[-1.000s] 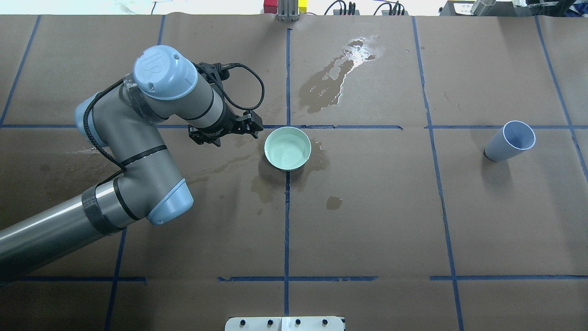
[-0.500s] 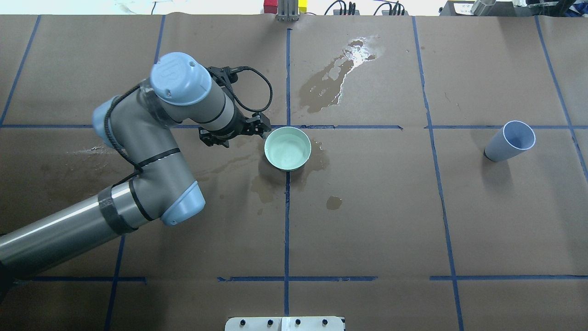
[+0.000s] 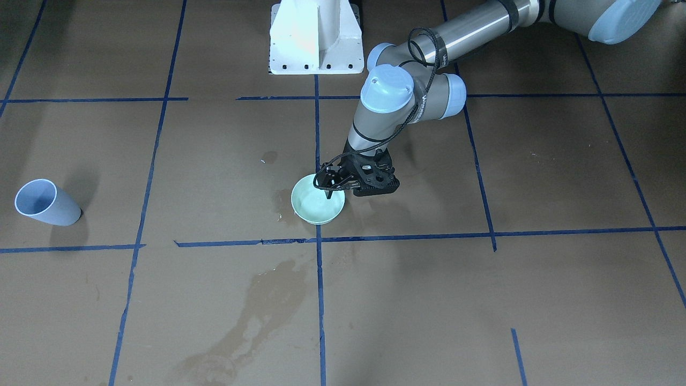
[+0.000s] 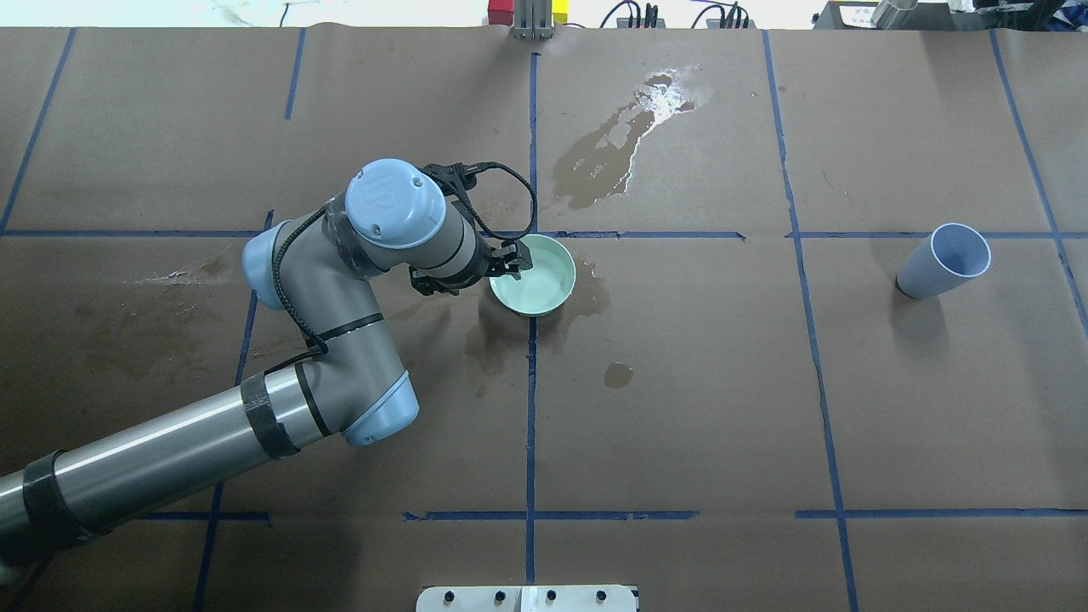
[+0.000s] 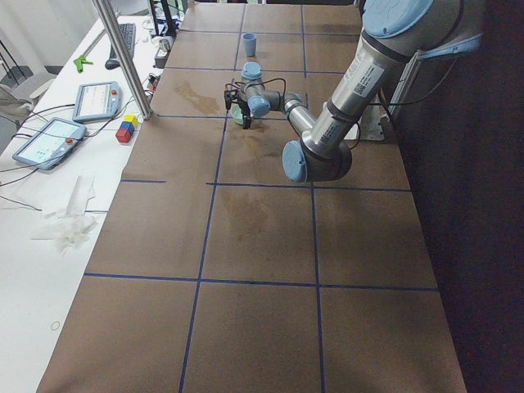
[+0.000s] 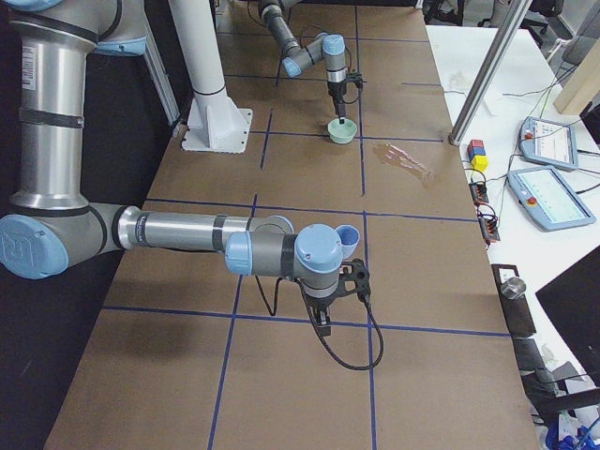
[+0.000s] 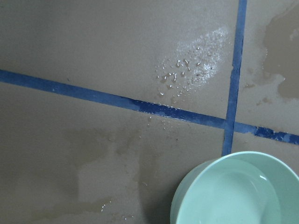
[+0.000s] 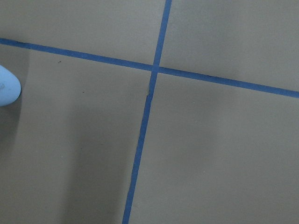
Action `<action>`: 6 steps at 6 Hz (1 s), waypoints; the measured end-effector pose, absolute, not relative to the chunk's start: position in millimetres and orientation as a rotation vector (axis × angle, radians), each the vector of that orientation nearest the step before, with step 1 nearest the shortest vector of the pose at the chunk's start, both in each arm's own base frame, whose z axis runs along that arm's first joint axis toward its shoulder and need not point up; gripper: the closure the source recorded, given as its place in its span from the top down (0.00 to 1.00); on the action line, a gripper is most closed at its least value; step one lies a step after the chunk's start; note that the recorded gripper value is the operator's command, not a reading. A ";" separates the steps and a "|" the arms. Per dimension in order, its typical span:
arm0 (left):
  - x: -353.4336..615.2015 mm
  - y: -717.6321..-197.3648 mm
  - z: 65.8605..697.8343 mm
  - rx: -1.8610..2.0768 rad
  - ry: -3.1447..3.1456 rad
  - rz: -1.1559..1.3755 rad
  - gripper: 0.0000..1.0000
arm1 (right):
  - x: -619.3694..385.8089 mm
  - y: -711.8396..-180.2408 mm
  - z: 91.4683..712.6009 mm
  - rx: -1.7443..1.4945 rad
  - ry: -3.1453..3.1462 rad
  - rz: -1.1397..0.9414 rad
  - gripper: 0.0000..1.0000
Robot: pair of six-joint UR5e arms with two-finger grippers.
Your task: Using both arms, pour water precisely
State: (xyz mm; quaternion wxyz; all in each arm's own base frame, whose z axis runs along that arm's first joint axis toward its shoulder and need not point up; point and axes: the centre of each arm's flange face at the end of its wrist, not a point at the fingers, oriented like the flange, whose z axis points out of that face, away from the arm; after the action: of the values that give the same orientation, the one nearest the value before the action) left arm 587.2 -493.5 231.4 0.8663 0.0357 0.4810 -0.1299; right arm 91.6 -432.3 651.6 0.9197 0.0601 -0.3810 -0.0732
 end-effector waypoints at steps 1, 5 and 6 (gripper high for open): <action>595.1 -491.4 229.4 0.064 1.010 -0.283 0.16 | 91.6 -432.3 652.0 0.123 -0.783 -0.150 1.00; 600.8 -486.1 227.3 0.074 1.011 -0.247 0.00 | 91.8 -432.1 653.1 0.122 -0.780 -0.152 1.00; 593.5 -492.5 225.3 0.080 1.016 -0.247 0.00 | 91.8 -431.8 654.1 0.120 -0.780 -0.152 1.00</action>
State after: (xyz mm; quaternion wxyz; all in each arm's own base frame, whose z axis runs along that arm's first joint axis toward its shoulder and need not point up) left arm 593.5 -492.5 225.3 0.8657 0.0383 0.4848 -0.1181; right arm 91.8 -431.8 654.1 0.9203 0.0586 -0.3796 -0.0738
